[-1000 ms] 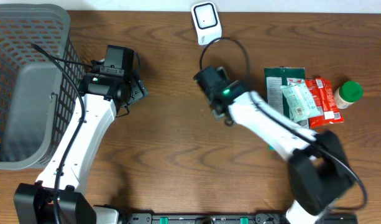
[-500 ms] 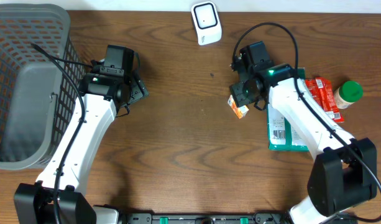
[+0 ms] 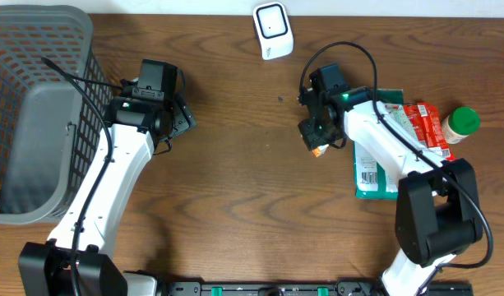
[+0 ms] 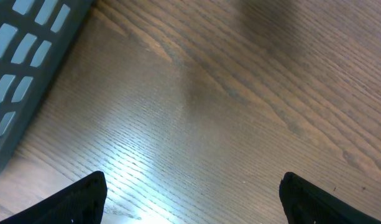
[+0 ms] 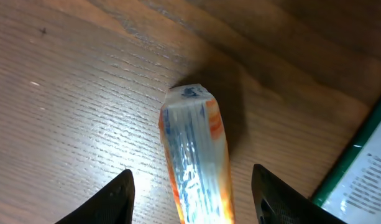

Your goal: Scan the item barcode

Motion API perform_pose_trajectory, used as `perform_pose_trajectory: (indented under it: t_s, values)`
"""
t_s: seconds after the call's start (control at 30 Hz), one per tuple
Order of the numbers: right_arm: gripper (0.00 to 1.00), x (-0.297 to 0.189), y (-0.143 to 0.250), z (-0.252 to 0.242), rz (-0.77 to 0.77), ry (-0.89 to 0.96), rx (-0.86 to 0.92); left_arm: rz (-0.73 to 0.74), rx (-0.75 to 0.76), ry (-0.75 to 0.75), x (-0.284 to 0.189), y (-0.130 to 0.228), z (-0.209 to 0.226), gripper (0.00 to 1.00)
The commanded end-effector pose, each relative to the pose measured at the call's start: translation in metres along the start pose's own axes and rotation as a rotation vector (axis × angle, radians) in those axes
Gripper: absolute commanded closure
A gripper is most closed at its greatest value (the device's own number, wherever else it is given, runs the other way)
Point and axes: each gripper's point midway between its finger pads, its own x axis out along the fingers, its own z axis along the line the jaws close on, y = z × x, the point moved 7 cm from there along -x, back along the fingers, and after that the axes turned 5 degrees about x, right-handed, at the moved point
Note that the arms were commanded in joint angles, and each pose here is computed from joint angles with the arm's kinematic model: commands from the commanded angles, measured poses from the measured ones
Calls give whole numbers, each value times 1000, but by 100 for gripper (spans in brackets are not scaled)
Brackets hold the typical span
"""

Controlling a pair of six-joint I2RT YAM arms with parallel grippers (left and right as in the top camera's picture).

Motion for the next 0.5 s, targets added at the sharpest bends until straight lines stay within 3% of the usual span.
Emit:
perform_pose_trajectory:
  t_s: [0.0, 0.47]
  values:
    - [48, 9, 4, 0, 27, -4, -6, -3, 4, -14, 1, -2, 1, 11]
    - [61, 8, 14, -1, 84, -1, -5, -3, 4, -15, 1, -2, 1, 11]
